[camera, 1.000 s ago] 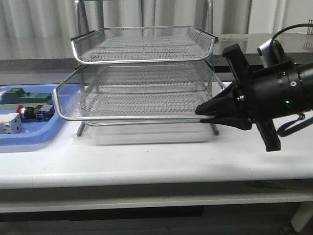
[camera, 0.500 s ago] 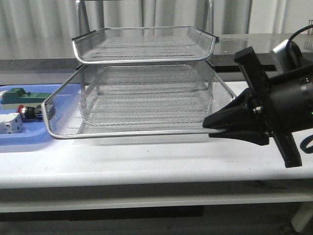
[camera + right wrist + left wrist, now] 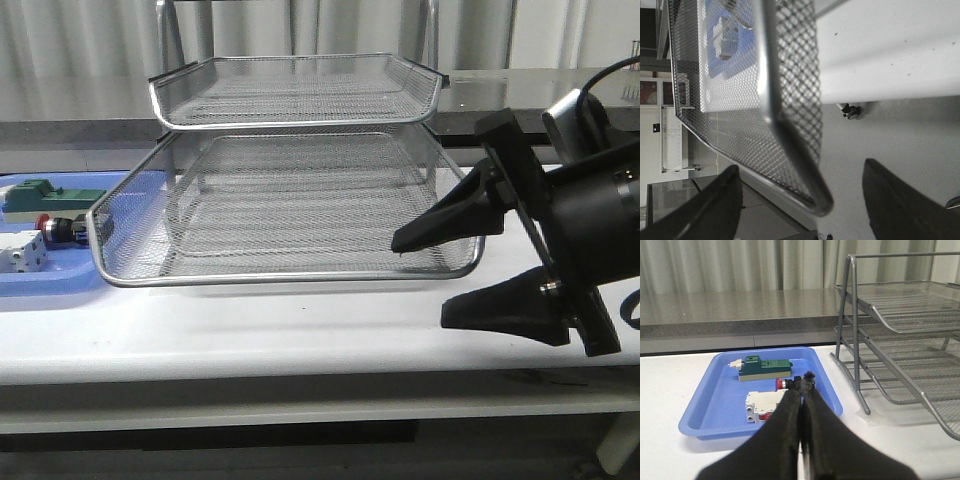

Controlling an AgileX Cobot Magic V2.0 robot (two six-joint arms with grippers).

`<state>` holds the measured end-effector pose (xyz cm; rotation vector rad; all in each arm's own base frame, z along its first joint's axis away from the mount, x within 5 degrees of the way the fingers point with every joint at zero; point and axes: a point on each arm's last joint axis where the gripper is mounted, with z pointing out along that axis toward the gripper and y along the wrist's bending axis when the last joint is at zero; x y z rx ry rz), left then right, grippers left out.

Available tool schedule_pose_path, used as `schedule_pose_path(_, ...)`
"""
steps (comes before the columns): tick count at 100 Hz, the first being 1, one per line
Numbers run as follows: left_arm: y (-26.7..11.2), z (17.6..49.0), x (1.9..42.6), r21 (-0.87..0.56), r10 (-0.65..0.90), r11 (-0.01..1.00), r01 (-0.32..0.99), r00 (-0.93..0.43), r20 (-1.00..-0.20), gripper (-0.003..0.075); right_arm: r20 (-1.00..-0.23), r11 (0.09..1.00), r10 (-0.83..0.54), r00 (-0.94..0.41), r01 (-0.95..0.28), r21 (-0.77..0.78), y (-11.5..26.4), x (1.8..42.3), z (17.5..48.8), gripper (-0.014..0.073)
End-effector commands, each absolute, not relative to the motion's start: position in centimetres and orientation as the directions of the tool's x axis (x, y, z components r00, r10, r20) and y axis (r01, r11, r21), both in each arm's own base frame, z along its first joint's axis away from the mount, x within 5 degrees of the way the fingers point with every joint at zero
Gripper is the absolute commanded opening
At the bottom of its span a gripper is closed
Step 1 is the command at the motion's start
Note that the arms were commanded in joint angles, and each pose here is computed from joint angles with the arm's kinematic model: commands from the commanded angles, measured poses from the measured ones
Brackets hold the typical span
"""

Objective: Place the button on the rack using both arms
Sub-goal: 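Pull the middle mesh tray out toward the robot with the right gripper, then release the tray edge and withdraw the right gripper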

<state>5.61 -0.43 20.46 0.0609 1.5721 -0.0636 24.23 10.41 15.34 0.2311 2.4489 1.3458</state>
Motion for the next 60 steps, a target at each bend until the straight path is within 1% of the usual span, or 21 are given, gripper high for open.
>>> schedule_pose_path(1, -0.4, 19.9, 5.5, -0.011, -0.016, 0.997, 0.080, 0.065, -0.998, -0.0020, -0.292, 0.482, 0.266, -0.919, -0.135, 0.866, 10.8, 24.0, 17.9, 0.0530)
schedule_pose_path(8, -0.4, 19.9, 5.5, -0.011, -0.016, 0.997, 0.080, 0.065, -0.998, -0.0020, -0.318, 0.503, 0.242, -0.917, -0.162, 0.849, 10.7, 23.6, 18.5, 0.0530)
schedule_pose_path(14, -0.4, 19.9, 5.5, -0.011, -0.016, 0.997, 0.080, 0.065, -0.998, -0.0020, -0.325, 0.528, 0.221, -0.920, -0.168, 0.832, 10.5, 23.2, 18.9, 0.0530)
schedule_pose_path(35, -0.4, 19.9, 5.5, -0.011, -0.016, 0.997, 0.080, 0.065, -0.998, -0.0020, -0.377, 0.661, 0.113, -0.919, -0.214, 0.719, 9.6, 21.1, 20.5, 0.0530)
schedule_pose_path(49, -0.4, 19.9, 5.5, -0.011, -0.016, 0.997, 0.080, 0.065, -0.998, -0.0020, -0.453, 0.743, 0.100, -0.886, -0.236, 0.626, 8.5, 19.9, 22.3, 0.0530)
schedule_pose_path(60, -0.4, 19.9, 5.5, -0.011, -0.016, 0.997, 0.080, 0.065, -0.998, -0.0020, -0.526, 0.778, 0.118, -0.843, -0.250, 0.576, 7.9, 18.8, 24.1, 0.0530)
